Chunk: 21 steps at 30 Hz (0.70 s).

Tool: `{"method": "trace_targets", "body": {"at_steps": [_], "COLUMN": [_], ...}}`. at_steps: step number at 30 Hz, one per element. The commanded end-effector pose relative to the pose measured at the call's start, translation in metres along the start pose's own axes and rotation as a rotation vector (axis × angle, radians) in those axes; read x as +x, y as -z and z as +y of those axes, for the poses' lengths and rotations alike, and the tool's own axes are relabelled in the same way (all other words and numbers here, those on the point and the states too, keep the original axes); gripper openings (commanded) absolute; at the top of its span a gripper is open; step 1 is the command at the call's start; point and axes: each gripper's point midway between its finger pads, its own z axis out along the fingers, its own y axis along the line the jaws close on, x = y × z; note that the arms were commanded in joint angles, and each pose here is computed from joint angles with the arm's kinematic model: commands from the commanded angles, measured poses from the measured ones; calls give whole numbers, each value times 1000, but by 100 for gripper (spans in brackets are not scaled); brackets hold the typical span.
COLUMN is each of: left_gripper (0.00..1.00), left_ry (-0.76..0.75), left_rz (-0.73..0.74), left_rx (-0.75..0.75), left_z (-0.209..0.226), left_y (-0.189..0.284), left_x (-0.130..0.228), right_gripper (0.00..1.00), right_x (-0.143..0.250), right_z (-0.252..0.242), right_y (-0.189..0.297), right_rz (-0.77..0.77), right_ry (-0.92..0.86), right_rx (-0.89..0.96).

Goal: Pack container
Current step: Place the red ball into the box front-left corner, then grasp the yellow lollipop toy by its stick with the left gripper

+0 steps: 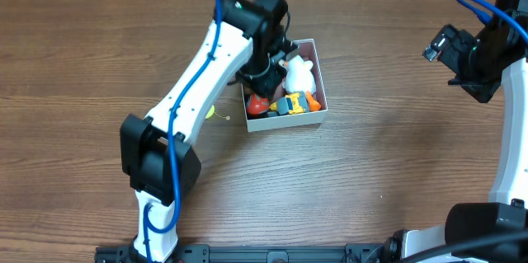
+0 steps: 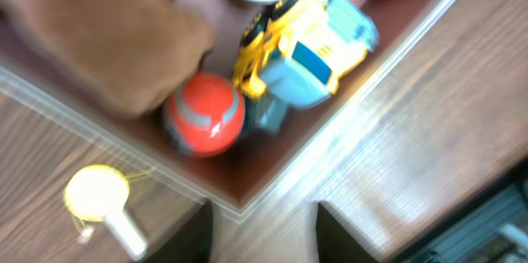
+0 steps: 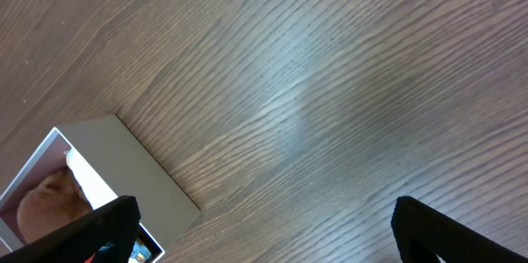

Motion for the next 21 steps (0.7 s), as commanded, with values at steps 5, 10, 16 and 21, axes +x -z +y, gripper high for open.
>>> {"method": "trace_targets", "body": {"at_steps": [5,10,16,21], "left_gripper": [75,71,56,56], "left_ry": [163,439,511,515], "left_rz": [-154,-78,34,-6], "left_rx": [-256,-140,-116,-90], "left_z": [48,103,127,100], "left_y": [107,78,49,82], "left_x": [18,48,80,103], "right_gripper": [100,100,100,100], "right_x": [-4,-4,-6,-6], "right_z": [0,0,1,1], "right_y": [1,1,1,1], "right_rz": [-16,-16,-26,-26], "right_ry": [-1,-1,0,0], "right_rx": [3,2,-2,-2]}}
